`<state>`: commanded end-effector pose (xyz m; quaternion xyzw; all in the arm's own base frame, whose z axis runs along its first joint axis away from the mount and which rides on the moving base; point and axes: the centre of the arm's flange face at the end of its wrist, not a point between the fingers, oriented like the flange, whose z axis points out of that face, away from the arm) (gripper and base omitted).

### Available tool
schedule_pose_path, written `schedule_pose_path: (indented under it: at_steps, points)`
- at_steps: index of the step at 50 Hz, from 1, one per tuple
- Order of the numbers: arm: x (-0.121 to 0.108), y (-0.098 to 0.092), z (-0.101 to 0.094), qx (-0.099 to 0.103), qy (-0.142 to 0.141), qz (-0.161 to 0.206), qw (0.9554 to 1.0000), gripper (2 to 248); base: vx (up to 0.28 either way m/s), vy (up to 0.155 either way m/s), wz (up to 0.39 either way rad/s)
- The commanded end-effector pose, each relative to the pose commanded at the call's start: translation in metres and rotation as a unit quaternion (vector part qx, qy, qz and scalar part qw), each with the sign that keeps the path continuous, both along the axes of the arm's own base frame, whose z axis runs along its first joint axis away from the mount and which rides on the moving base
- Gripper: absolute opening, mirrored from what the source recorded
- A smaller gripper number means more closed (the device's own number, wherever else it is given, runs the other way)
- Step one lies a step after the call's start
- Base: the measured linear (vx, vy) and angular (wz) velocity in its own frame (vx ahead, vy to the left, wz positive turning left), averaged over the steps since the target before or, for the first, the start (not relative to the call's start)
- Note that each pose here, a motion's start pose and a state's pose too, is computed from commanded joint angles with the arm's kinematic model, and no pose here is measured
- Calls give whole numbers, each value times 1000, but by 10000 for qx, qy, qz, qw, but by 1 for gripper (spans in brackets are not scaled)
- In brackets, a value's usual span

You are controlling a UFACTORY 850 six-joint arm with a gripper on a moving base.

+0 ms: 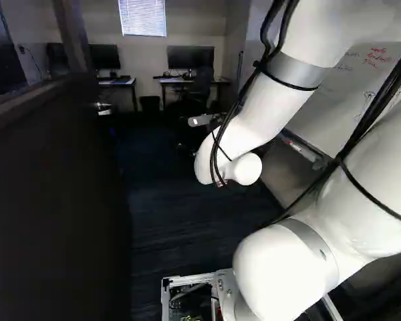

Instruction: Open the door and move inside

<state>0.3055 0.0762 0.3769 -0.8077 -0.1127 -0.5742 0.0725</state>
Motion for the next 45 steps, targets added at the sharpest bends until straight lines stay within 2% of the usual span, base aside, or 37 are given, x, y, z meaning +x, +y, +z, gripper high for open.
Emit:
schedule_pose_path:
  at_steps: [27,45]
  points:
    - [0,0,0,0,0,0,10000,247,178,7,12]
    - [0,0,0,0,0,0,10000,247,174,25,116]
